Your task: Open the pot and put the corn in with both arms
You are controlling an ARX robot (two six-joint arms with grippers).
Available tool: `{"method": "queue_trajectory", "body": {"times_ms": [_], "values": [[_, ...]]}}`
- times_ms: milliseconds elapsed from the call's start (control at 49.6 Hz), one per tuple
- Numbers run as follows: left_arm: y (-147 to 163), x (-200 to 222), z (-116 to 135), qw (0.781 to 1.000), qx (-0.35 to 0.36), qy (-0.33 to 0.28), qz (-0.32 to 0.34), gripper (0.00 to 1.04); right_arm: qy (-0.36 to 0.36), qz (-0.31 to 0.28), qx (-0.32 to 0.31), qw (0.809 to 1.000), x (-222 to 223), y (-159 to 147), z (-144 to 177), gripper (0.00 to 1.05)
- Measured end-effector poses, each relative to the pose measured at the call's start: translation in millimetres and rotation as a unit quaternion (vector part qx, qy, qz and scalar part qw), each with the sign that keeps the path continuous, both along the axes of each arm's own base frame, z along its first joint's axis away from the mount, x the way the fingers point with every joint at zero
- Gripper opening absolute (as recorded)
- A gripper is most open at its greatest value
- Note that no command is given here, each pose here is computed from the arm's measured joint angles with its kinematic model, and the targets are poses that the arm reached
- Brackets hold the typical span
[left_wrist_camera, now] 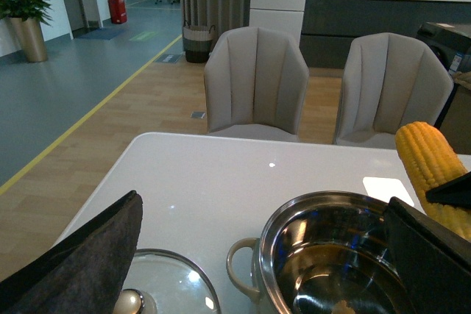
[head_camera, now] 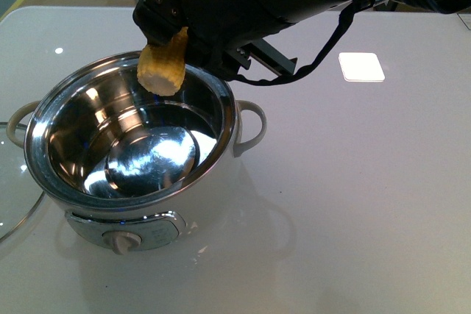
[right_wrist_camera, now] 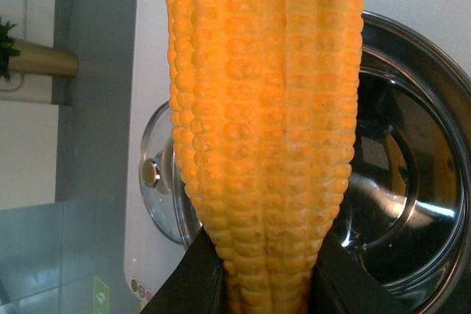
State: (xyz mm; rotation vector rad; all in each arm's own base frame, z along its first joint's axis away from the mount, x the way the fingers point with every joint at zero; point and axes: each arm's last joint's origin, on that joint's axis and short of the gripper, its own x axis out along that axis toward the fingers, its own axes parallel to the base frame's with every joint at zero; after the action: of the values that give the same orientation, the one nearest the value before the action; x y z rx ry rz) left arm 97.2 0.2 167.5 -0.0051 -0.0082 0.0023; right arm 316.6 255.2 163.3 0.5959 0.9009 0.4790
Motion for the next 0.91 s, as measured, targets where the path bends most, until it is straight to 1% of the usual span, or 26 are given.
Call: {"method": "queue_trajectory", "body": {"times_ms": [222, 545, 585, 666, 726, 747, 787, 888, 908], "values": [[0.0, 0.0, 0.0, 1.000, 0.000, 0.000, 0.000, 0.98, 0.027, 0.006, -0.019, 0.999, -2.2, 9.9, -15.4, 0.17], [0.0, 0.0, 0.0, 1.000, 0.000, 0.000, 0.000, 0.98, 0.043, 0.012, -0.034, 0.998, 0.1, 19.3, -26.6, 0.16], [0.0, 0.0, 0.0, 1.000, 0.000, 0.000, 0.000, 0.98, 0.043, 0.011, -0.035, 0.998, 0.2, 19.5, -26.8, 0.20], [0.0, 0.0, 0.0, 1.000, 0.000, 0.000, 0.000, 0.98, 0.043, 0.010, -0.036, 0.998, 0.5, 19.8, -26.9, 0.34], [0.0, 0.0, 0.0, 1.000, 0.000, 0.000, 0.000, 0.98, 0.043, 0.009, -0.036, 0.998, 0.7, 20.0, -26.6, 0.42], [0.0, 0.0, 0.0, 1.000, 0.000, 0.000, 0.000, 0.98, 0.043, 0.009, -0.035, 0.998, 0.9, 19.9, -26.4, 0.47], [0.0, 0.0, 0.0, 1.000, 0.000, 0.000, 0.000, 0.98, 0.043, 0.009, -0.035, 0.998, 1.0, 20.0, -26.3, 0.54], [0.0, 0.0, 0.0, 1.000, 0.000, 0.000, 0.000, 0.98, 0.040, 0.004, -0.038, 0.998, 1.5, 19.2, -26.3, 0.77], [0.0, 0.0, 0.0, 1.000, 0.000, 0.000, 0.000, 0.98, 0.040, 0.003, -0.038, 0.998, 1.8, 18.8, -26.4, 0.79]]}}
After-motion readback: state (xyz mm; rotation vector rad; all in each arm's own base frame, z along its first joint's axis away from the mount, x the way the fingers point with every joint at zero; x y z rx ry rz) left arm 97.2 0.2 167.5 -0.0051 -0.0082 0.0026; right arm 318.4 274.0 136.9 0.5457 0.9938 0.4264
